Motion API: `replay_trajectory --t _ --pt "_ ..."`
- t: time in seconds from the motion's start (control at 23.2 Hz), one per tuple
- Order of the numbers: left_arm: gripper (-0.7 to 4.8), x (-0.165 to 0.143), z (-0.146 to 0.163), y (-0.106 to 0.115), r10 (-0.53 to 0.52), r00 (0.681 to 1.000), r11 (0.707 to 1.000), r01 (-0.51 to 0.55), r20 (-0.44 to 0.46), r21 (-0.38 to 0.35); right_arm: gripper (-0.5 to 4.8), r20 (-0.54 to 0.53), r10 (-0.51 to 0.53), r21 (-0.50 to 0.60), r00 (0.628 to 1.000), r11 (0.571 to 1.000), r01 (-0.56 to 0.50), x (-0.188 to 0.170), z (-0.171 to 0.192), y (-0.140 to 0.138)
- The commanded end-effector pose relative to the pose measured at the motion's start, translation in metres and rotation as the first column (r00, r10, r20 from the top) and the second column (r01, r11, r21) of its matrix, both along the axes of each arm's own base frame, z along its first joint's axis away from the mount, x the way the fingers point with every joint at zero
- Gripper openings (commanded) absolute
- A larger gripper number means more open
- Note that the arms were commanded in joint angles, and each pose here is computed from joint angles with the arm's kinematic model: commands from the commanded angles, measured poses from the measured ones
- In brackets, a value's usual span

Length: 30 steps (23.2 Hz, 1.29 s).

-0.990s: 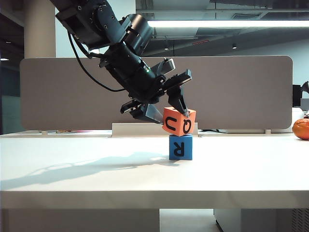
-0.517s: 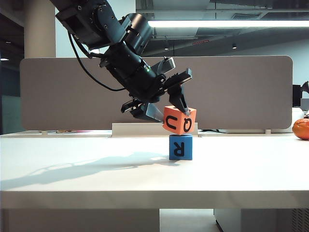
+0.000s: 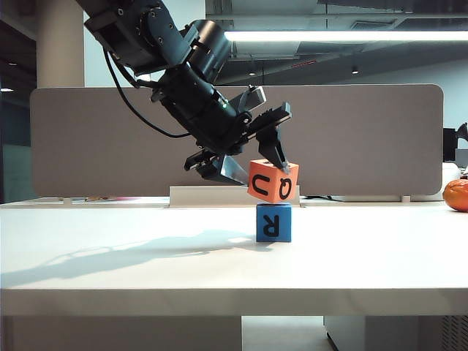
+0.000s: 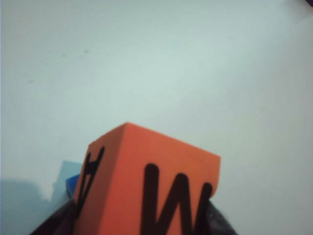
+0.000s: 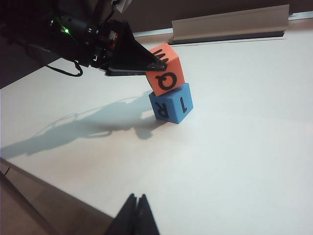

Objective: Stack one letter block on top of another letter block.

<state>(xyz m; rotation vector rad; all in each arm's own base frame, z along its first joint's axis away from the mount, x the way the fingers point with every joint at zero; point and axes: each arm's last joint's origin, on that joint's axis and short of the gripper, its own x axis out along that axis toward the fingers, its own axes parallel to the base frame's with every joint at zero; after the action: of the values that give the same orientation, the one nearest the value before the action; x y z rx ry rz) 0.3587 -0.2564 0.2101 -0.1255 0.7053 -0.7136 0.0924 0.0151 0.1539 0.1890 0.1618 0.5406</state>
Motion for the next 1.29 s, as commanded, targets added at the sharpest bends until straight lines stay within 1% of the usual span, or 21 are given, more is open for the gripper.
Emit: replay_trajectory --t 0.04,0.13,0.22,0.3,0.56,0.69,0.73,0.77,0.9,0.99,1.12,1.29 --pt "3.15 0.0 0.005 -0.002 -0.008 1.0 1.0 0.009 0.013 -0.018 -0.08 0.008 -0.001 -0.002 1.0 1.0 0.001 0.0 -0.001 0.0" --pt "3.34 0.0 0.004 -0.001 -0.007 1.0 1.0 0.007 0.014 -0.017 -0.08 0.008 -0.001 -0.002 1.0 1.0 0.001 0.0 -0.001 0.0" --pt "3.77 0.0 0.004 -0.001 -0.002 1.0 1.0 0.002 0.016 -0.015 -0.08 0.008 0.0 -0.002 1.0 1.0 0.001 0.0 -0.001 0.0" --pt "3.96 0.0 0.004 -0.001 -0.002 1.0 1.0 0.002 0.015 -0.014 -0.08 0.008 -0.001 -0.002 1.0 1.0 0.001 0.0 -0.001 0.0" --pt "4.02 0.001 -0.003 -0.002 -0.006 1.0 1.0 0.006 0.0 -0.007 -0.08 0.008 -0.001 -0.002 1.0 1.0 0.001 0.0 -0.001 0.0" --pt "4.14 0.002 -0.006 -0.003 -0.009 1.0 1.0 0.009 -0.005 -0.005 -0.08 0.008 0.0 -0.002 1.0 1.0 0.0 0.0 -0.001 0.0" --pt "4.62 0.004 -0.003 -0.001 -0.004 1.0 1.0 0.004 0.003 -0.008 -0.08 0.008 0.0 -0.002 1.0 1.0 0.0 0.0 -0.001 0.0" --pt "4.79 0.006 -0.002 0.001 0.002 1.0 1.0 -0.002 0.005 -0.009 -0.08 0.008 0.0 -0.002 1.0 1.0 0.0 0.0 -0.001 0.0" --pt "4.79 0.012 0.004 0.007 0.009 1.0 1.0 -0.009 -0.01 -0.009 -0.08 0.008 0.0 -0.002 1.0 1.0 0.0 0.0 -0.001 0.0" --pt "4.79 0.015 0.01 0.011 -0.008 0.999 1.0 0.008 -0.051 -0.009 -0.08 0.008 -0.001 -0.002 1.0 1.0 0.001 0.0 -0.001 0.0" --pt "4.79 0.019 0.021 0.021 -0.004 0.995 1.0 0.004 -0.097 0.005 -0.08 0.008 -0.001 -0.002 1.0 1.0 0.001 0.0 -0.001 0.0" --pt "4.76 0.025 0.048 0.046 0.035 0.996 0.999 -0.036 -0.081 -0.021 -0.08 0.008 -0.013 -0.004 1.0 1.0 0.013 0.0 -0.001 0.0"
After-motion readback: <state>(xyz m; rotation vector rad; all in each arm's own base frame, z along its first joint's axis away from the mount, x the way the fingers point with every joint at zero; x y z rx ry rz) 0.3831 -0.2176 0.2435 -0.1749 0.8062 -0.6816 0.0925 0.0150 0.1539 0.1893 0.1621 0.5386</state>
